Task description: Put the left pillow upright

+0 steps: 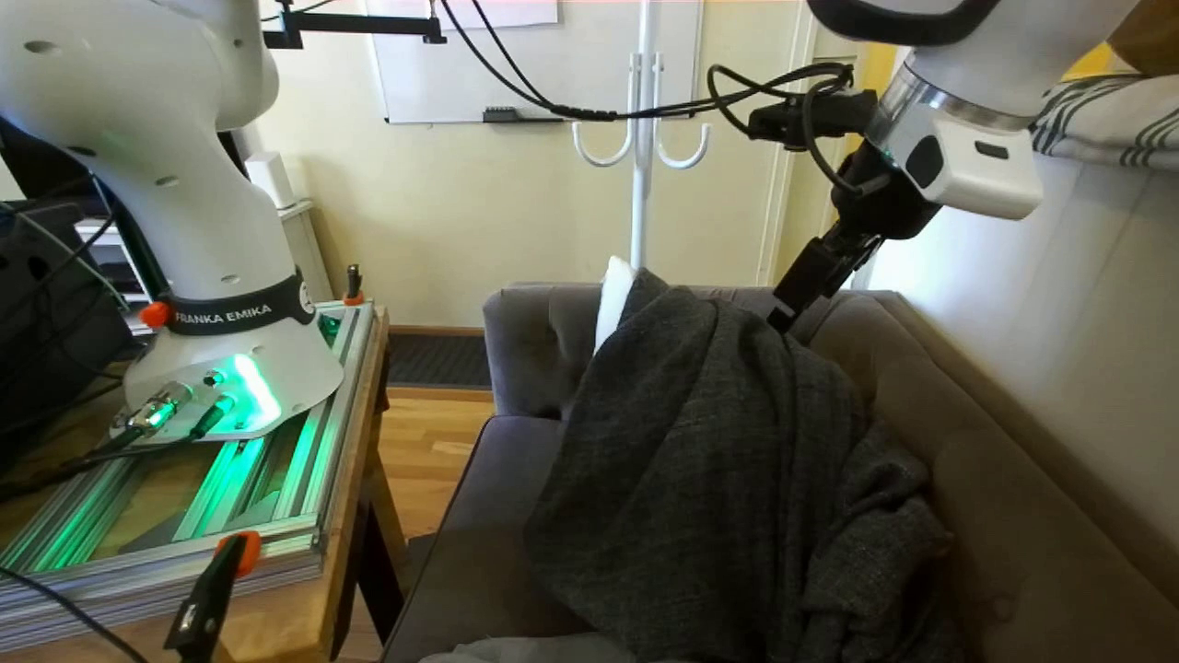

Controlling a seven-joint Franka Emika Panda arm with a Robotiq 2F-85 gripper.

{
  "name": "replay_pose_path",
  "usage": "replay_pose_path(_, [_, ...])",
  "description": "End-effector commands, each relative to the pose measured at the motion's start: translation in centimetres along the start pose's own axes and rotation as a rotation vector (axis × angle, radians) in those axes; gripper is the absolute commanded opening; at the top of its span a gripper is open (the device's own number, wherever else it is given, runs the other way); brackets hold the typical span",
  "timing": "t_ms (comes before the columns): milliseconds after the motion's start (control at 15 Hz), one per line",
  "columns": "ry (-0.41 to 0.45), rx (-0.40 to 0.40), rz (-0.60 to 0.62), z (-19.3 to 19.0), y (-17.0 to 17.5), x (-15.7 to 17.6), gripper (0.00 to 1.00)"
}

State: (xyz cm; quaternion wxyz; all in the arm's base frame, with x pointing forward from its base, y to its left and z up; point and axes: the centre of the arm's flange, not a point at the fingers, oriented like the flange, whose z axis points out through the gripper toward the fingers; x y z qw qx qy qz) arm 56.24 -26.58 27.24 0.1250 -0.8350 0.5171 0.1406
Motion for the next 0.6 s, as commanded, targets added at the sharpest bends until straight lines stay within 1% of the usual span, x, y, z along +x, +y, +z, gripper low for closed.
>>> replay_pose_path(0, [0.045,-0.006,0.066,-1.6,2.0,-3.5,1.00])
replay_pose_path(200, [0.029,0.036,0.037,-3.0,2.6,-5.0,1.00])
replay_pose_path(267, [0.017,0.020,0.038,-2.1,1.3,-2.2,1.00])
replay_pose_path(533, [0.018,0.036,0.034,-3.2,1.9,-3.6,1.00])
